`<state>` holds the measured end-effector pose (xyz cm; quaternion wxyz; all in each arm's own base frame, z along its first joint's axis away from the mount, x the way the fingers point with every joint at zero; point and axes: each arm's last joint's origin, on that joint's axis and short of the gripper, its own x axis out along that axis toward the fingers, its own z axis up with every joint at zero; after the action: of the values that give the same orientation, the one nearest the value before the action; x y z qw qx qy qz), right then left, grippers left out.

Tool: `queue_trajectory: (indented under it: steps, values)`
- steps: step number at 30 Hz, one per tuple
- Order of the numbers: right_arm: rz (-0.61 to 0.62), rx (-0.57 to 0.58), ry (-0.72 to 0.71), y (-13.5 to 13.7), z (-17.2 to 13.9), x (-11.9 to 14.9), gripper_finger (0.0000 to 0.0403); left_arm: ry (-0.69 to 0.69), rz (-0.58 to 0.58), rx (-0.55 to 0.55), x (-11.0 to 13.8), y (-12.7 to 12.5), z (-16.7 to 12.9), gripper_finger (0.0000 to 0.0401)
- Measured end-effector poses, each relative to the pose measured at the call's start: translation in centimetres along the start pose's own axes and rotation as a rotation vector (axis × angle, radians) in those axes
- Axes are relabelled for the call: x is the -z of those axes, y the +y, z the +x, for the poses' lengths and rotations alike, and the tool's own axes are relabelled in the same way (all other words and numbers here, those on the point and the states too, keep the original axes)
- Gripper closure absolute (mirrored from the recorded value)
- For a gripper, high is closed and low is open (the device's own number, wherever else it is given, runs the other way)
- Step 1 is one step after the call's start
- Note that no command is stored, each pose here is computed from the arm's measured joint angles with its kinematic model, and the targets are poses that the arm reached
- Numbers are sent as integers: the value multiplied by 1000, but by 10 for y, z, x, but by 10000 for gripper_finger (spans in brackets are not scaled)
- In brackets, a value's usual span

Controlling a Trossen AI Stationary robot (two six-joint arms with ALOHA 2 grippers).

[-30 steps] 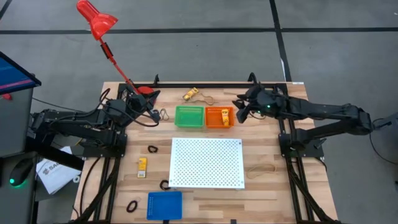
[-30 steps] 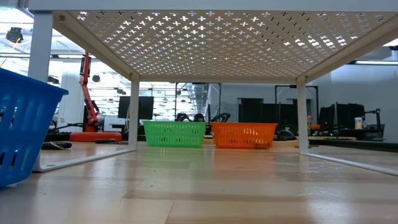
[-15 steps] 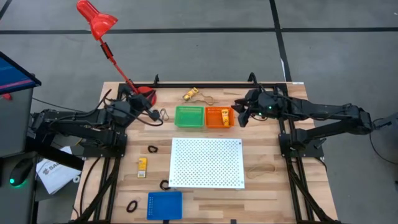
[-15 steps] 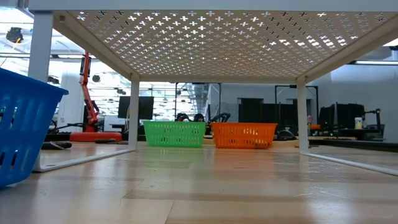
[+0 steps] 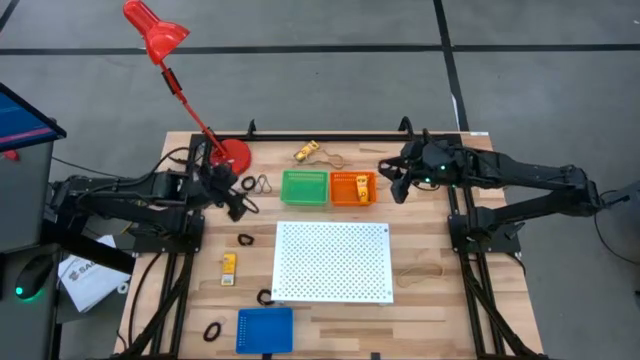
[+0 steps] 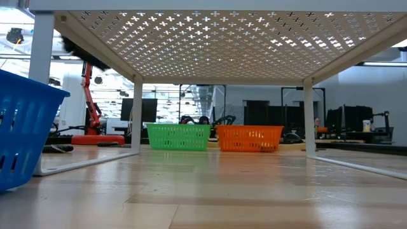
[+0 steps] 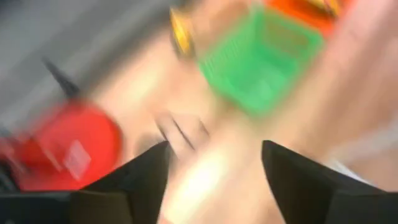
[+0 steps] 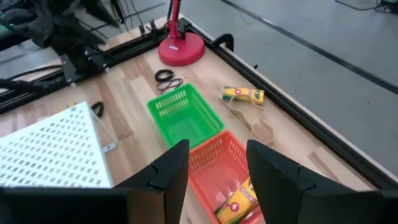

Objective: Pick & Place Office Desk Supplies
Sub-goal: Put the crayon box into the orange bin

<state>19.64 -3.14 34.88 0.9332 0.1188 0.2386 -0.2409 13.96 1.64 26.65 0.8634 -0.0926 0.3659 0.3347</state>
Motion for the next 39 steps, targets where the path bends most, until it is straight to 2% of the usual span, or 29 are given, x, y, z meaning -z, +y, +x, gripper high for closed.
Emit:
queue_trajectory:
  steps: [4,10,14,17,23,29,35,39]
  values:
    - [8,-14,14,3,-10,-5,246,221,-94,95,5,-2,-4,117]
    - [-7,-44,30,9,-16,-5,245,489,-193,135,3,-14,0,113]
    - [-21,-60,37,13,-18,-3,245,680,-269,46,12,-20,8,116]
    - [-31,-73,40,16,-19,-2,245,769,-290,-26,19,-26,10,116]
    - [-62,-114,46,24,-22,1,245,814,-322,-71,29,-48,11,116]
    - [-100,-162,52,34,-27,5,244,825,-336,-64,46,-78,4,116]
    - [-132,-197,51,41,-31,8,245,831,-365,-142,68,-99,-7,116]
    - [-136,-188,41,44,-33,9,245,771,-440,-193,83,-116,-8,116]
